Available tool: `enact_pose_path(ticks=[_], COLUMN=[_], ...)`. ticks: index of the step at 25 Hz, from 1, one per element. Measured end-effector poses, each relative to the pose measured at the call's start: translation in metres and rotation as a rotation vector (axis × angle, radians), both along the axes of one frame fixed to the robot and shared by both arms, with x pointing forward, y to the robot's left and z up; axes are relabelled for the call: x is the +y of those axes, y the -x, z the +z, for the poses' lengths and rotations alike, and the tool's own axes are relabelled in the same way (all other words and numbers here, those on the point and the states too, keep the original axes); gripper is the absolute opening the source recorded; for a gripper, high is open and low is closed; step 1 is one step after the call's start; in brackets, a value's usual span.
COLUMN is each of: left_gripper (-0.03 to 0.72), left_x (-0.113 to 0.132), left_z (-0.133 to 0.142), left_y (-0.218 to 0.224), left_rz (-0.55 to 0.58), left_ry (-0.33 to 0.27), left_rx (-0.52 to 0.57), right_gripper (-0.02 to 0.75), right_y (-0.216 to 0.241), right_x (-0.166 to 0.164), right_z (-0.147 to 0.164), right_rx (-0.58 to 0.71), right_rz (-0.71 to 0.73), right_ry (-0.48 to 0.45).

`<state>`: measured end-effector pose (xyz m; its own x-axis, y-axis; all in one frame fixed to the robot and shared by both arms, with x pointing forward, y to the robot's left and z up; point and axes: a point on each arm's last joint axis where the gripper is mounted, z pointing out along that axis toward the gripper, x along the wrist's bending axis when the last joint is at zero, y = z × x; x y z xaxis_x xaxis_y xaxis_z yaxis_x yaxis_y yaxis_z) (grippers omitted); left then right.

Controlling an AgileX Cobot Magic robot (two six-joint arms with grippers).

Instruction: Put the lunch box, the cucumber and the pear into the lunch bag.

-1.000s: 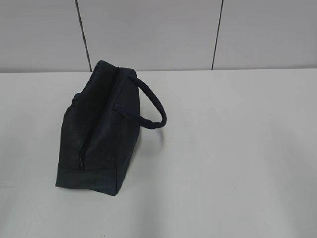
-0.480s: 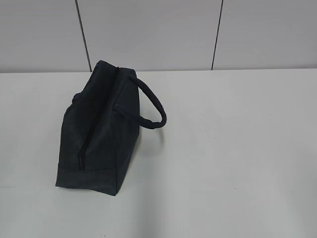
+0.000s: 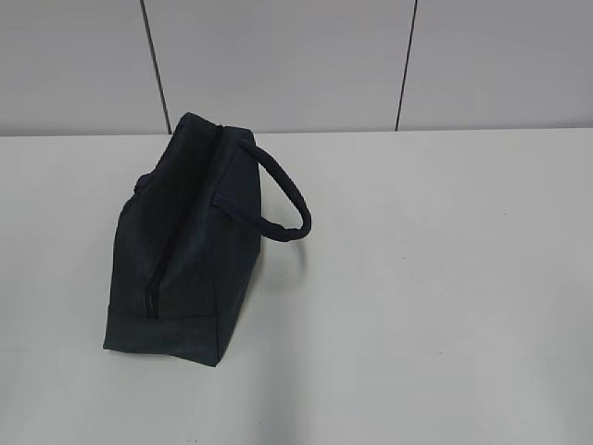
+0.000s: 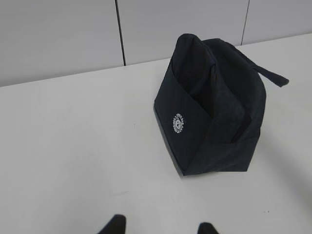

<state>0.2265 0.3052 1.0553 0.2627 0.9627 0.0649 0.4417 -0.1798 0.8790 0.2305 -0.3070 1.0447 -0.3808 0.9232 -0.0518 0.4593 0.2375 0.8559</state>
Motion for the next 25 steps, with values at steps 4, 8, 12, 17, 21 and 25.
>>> enact_pose_path(ticks=[4,8,12,17,21,25], left_gripper=[0.276,0.276,0.276,0.276,0.276,0.276], left_x=[0.0000,0.0000,0.0000,-0.0001,-0.0001,-0.0005], left_z=[0.0001,0.0003,0.0003,0.0001,-0.0001,0.0000], left_y=[0.0000,-0.0001,-0.0001,-0.0003,-0.0004,-0.0003], left_rz=[0.000,0.000,0.000,0.000,0.000,0.036], left_ry=[0.000,0.001,0.001,0.001,0.001,0.000], left_rx=[-0.001,-0.003,-0.003,-0.003,-0.003,-0.005], right_gripper=[0.444,0.444,0.444,0.444,0.444,0.444], right_y=[0.0000,0.0000,0.0000,0.0000,0.0000,0.0005], right_x=[0.0000,0.0000,0.0000,0.0000,0.0000,0.0003], right_z=[0.0000,0.0000,0.0000,0.0000,0.0000,0.0000], right_rx=[0.000,0.000,0.000,0.000,0.000,-0.001], right_rz=[-0.001,-0.001,-0.001,-0.001,-0.001,-0.049], right_ry=[-0.001,-0.001,-0.001,-0.001,-0.001,-0.002])
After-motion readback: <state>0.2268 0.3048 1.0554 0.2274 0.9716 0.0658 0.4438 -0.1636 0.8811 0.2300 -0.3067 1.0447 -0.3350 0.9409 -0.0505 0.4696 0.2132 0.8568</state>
